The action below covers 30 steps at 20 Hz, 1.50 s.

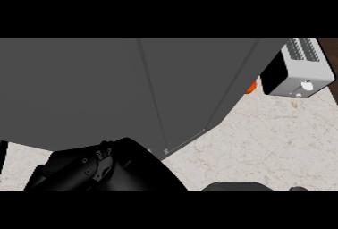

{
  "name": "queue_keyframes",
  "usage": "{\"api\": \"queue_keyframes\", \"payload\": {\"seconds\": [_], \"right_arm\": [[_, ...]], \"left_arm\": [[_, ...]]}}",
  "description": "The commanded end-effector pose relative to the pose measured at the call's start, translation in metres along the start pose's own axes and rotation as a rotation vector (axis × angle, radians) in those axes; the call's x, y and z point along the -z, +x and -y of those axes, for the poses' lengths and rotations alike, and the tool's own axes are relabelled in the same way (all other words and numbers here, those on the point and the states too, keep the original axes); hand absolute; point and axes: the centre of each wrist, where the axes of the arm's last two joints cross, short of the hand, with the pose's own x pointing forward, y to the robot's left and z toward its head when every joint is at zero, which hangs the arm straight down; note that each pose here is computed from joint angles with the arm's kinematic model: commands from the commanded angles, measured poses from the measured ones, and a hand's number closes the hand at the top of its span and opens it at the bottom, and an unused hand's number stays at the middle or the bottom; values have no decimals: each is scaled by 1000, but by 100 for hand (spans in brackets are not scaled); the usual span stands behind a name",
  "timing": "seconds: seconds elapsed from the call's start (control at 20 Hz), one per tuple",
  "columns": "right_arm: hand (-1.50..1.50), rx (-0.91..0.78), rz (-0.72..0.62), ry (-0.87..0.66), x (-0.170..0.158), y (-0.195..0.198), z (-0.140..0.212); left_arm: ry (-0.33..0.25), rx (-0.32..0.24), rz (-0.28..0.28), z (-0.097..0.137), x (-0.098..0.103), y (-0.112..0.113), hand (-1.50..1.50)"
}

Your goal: Pick up the wine, place it into the cabinet and close the cabinet

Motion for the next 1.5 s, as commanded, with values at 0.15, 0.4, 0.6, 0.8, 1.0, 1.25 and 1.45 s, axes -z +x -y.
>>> {"api": "queue_keyframes", "payload": {"seconds": [0.15, 0.4, 0.6, 0.8, 1.0, 1.25, 1.45], "right_arm": [[150, -143, 55, -84, 76, 23, 22], [150, -201, 14, -144, 100, 3, 49], [150, -171, -20, -163, 118, -26, 76], [150, -171, -31, -188, 131, -31, 88], [150, -183, -23, -205, 123, -33, 134], [150, -274, -33, -232, 132, -48, 145], [150, -315, -30, -255, 132, -62, 153]], "left_arm": [[9, 11, 1, -10, -4, -10, -150], [18, 18, 17, -4, 10, 7, -150], [24, 9, 23, 6, 9, -9, -150], [13, 35, 20, -6, 10, -5, -150], [19, 52, 9, -13, 8, 0, -150], [2, 10, 24, 4, 14, 3, -150], [1, 16, 8, 3, 11, -6, -150]]}}
